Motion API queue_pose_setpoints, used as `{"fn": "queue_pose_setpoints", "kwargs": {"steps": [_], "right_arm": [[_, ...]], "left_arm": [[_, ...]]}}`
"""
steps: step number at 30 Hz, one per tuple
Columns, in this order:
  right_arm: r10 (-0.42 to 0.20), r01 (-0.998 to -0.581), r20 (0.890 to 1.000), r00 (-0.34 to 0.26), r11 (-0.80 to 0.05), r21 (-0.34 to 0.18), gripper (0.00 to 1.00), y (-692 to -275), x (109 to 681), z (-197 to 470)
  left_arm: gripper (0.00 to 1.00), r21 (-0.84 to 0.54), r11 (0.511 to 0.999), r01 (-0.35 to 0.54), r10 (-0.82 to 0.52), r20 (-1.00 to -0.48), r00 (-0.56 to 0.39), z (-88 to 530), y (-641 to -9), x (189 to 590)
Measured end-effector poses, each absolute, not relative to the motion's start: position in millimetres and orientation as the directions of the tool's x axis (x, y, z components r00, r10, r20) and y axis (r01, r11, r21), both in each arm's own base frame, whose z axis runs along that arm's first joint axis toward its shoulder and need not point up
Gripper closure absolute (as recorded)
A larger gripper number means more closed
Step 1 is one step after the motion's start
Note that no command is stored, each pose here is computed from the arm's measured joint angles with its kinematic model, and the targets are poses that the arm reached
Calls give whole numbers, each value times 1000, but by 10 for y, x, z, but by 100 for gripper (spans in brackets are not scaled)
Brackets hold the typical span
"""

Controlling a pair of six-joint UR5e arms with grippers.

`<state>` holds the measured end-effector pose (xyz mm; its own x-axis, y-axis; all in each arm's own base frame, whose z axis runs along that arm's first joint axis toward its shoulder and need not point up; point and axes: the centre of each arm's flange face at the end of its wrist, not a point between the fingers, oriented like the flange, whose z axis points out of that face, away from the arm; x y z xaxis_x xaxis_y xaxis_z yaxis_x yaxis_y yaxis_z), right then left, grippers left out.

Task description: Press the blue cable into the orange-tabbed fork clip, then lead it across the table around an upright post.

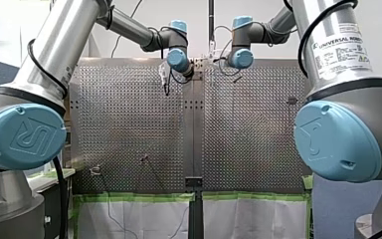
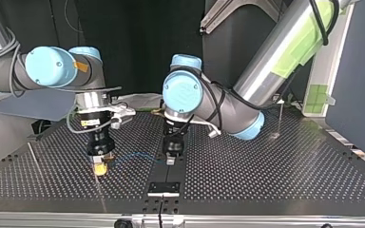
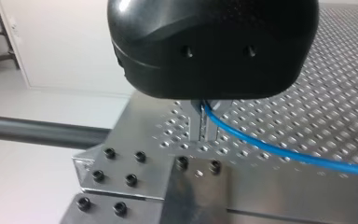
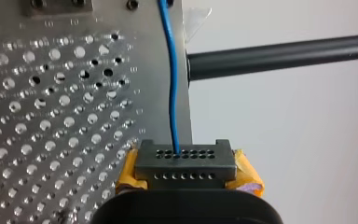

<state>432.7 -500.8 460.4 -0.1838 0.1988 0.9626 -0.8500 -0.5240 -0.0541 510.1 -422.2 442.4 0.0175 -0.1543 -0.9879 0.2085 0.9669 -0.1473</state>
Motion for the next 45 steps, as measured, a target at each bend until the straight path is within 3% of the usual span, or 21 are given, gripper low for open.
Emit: {"fn": "queue_pose_setpoints", "kwargs": {"steps": [8,17,45], "right_arm": [[191,-864,966,-172,-501,-55,100,-5067,4192,4629],[203,-877,963,-174,-477,-58,100,-5130,4026,4731],[195,-898,968,-159,-437,-59,100,-5271,3779,4706]], "left_arm": [[100,-185,950,250,-193,-981,11,4596,-4261,5117],[100,-190,947,257,-198,-980,7,4723,-4252,5131],[100,-166,945,281,-157,-986,-54,4524,-4371,5101]]}}
